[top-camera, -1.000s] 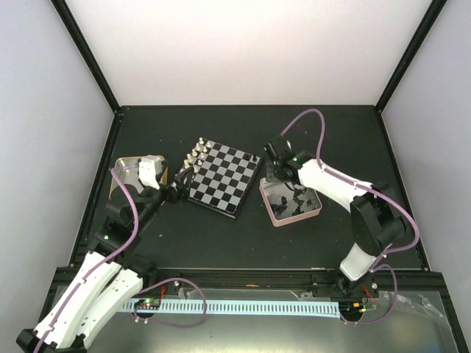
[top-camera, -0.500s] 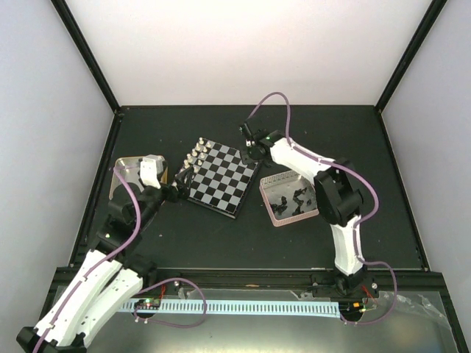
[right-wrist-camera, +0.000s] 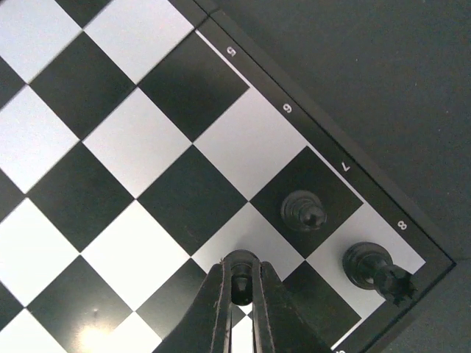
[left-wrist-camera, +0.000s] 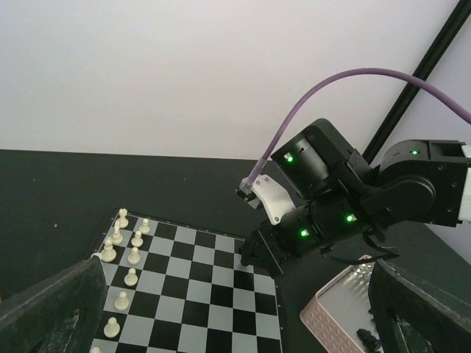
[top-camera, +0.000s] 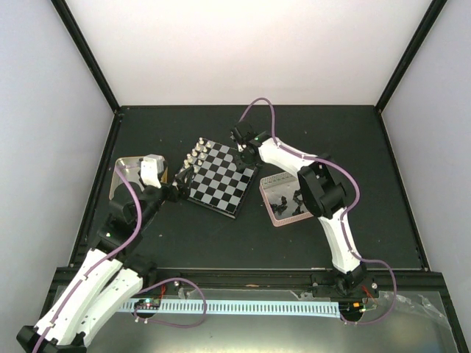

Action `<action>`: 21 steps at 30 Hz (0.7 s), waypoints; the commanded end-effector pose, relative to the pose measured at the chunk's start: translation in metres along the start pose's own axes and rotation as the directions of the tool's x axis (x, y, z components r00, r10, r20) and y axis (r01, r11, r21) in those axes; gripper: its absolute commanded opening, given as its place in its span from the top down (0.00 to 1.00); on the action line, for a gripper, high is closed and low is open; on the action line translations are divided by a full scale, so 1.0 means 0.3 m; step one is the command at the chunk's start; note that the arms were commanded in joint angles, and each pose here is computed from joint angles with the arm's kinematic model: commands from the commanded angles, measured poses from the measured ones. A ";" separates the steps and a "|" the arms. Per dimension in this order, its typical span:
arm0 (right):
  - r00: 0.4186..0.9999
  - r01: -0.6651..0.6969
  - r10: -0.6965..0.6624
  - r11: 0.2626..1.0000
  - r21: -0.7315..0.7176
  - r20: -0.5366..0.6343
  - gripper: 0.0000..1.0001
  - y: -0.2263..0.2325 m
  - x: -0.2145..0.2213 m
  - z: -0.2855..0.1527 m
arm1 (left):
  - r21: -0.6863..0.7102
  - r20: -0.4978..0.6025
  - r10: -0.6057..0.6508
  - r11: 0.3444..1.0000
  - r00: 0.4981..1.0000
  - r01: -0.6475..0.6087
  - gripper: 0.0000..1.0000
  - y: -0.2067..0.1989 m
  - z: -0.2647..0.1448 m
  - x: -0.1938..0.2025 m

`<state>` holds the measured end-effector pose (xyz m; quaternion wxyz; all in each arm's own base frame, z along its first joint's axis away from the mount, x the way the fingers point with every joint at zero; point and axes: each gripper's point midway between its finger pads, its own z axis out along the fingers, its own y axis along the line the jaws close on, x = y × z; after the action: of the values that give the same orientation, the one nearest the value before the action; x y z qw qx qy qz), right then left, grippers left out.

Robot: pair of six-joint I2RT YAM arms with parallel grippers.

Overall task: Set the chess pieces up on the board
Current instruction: Place the chess piece on the chessboard.

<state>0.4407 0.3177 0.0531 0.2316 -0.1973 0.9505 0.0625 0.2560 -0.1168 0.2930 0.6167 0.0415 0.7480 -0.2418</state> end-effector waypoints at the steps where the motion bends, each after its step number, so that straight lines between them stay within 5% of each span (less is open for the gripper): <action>1: 1.000 0.017 -0.017 0.999 0.033 -0.008 0.97 -0.003 -0.006 0.002 | -0.013 0.023 0.012 1.000 1.000 -0.012 0.01 -0.002 -0.005 -0.037; 21: 1.000 0.013 -0.012 0.999 0.032 -0.020 0.93 -0.002 0.001 0.031 | -0.023 0.019 0.015 1.000 1.000 -0.015 0.01 0.006 -0.005 -0.031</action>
<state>0.4401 0.3125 0.0438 0.2195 -0.1978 0.9543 0.0447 0.2570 -0.1142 0.2921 0.6178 0.0363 0.7494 -0.2355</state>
